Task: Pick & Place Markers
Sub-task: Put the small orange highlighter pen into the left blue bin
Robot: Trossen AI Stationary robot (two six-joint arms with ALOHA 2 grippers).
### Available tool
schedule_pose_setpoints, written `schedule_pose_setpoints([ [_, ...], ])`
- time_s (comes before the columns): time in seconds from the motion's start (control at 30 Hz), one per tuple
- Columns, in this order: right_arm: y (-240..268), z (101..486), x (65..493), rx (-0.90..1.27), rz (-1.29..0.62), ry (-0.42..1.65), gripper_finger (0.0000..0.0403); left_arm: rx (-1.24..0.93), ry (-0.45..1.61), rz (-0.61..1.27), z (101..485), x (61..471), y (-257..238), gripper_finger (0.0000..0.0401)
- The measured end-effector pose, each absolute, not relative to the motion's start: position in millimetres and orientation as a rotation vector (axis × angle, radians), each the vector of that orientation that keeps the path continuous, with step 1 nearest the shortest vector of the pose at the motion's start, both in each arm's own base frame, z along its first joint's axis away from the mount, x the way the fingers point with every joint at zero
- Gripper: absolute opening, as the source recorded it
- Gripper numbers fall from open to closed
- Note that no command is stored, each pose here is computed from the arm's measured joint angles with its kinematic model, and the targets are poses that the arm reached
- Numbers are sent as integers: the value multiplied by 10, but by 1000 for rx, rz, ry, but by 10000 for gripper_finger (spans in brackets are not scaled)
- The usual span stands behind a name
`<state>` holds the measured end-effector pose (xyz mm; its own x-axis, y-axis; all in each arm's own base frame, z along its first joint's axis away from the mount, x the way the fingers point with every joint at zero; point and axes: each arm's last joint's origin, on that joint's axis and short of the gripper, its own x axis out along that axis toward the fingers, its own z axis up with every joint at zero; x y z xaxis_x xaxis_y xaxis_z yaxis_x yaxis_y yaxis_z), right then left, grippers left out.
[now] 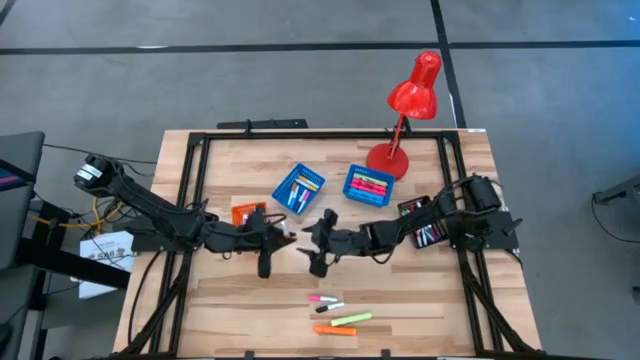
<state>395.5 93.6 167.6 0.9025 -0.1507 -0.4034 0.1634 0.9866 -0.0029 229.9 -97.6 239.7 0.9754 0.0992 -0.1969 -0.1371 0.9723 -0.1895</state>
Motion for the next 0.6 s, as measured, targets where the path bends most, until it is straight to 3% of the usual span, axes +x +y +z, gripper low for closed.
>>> schedule_pose_setpoints([
  [0.23,912,1447,3762,160,-304,699,262,-182,236,339,2309,2419,-539,56],
  [0.43,935,1434,3731,219,-315,736,262,-228,355,481,2079,2566,55,38],
  [0.6,973,1428,3732,267,-211,775,262,-270,503,484,1731,2683,293,81],
])
